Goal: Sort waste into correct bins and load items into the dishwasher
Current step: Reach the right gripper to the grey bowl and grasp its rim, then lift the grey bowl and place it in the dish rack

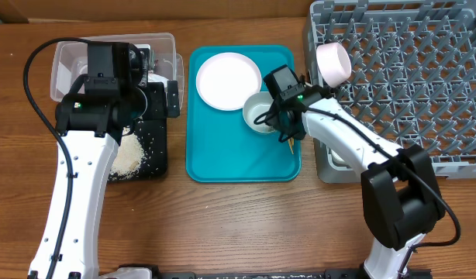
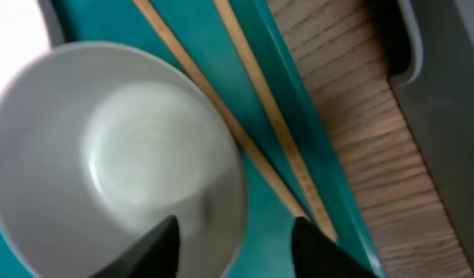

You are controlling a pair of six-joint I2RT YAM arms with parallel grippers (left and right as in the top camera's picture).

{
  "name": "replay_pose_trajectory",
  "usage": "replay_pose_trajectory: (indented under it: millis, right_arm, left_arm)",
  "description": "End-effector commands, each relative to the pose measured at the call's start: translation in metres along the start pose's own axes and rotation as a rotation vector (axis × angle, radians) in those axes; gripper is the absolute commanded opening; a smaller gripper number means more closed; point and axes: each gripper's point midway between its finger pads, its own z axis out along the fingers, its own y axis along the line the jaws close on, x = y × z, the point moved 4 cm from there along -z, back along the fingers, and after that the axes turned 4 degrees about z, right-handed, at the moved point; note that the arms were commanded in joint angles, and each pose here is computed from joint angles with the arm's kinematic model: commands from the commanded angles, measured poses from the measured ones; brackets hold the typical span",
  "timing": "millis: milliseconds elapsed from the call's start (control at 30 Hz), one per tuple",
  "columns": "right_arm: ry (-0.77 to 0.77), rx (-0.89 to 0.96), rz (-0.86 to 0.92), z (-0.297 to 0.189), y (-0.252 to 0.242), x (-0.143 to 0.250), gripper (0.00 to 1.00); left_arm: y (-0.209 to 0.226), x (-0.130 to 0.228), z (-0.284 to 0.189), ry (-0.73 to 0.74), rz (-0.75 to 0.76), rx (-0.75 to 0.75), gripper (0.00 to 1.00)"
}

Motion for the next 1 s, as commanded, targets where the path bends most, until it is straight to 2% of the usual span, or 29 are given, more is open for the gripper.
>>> replay_pose_trajectory:
  millis: [0, 133, 333, 400, 467, 567, 700, 833, 967]
  right_arm:
    - [-0.011, 0.01, 0.032, 0.003, -0.003, -0.001, 0.4]
    - [-0.013, 0.004, 0.032, 0.005, -0.001, -0.001, 0.27]
    - [0.073, 0.001, 0.029, 0.029, 0.001, 0.012, 0.24]
    - [0.092, -0.005, 0.03, 0.031, 0.002, 0.014, 0.16]
    - [0.09, -0.01, 0.031, 0.028, 0.003, 0.013, 0.04]
    - [0.081, -0.016, 0.024, 0.017, 0.006, 0.01, 0.04]
    - [0.037, -0.051, -0.034, -0.012, 0.011, -0.001, 0.04]
    - [-0.045, -0.156, -0.173, -0.069, 0.023, -0.016, 0.04]
    - [-0.264, -0.193, -0.374, -0.139, 0.022, -0.043, 0.04]
  left_arm:
    - [-0.001, -0.007, -0.007, -0.028, -0.013, 0.003, 1.0]
    - [-0.001, -0.007, -0.007, -0.029, -0.013, 0.003, 1.0]
    - [-0.001, -0.007, -0.007, -0.029, -0.013, 0.003, 1.0]
    - [-0.001, -0.007, -0.007, -0.029, -0.013, 0.003, 1.0]
    - [-0.001, -0.007, -0.007, -0.029, -0.013, 0.003, 1.0]
    - [-0.001, -0.007, -0.007, -0.029, -0.013, 0.003, 1.0]
    - [-0.001, -0.007, -0.007, -0.029, -0.013, 0.003, 1.0]
    - [-0.001, -0.007, -0.007, -0.028, -0.013, 0.003, 1.0]
    - [-0.001, -0.007, -0.007, -0.029, -0.013, 0.003, 1.0]
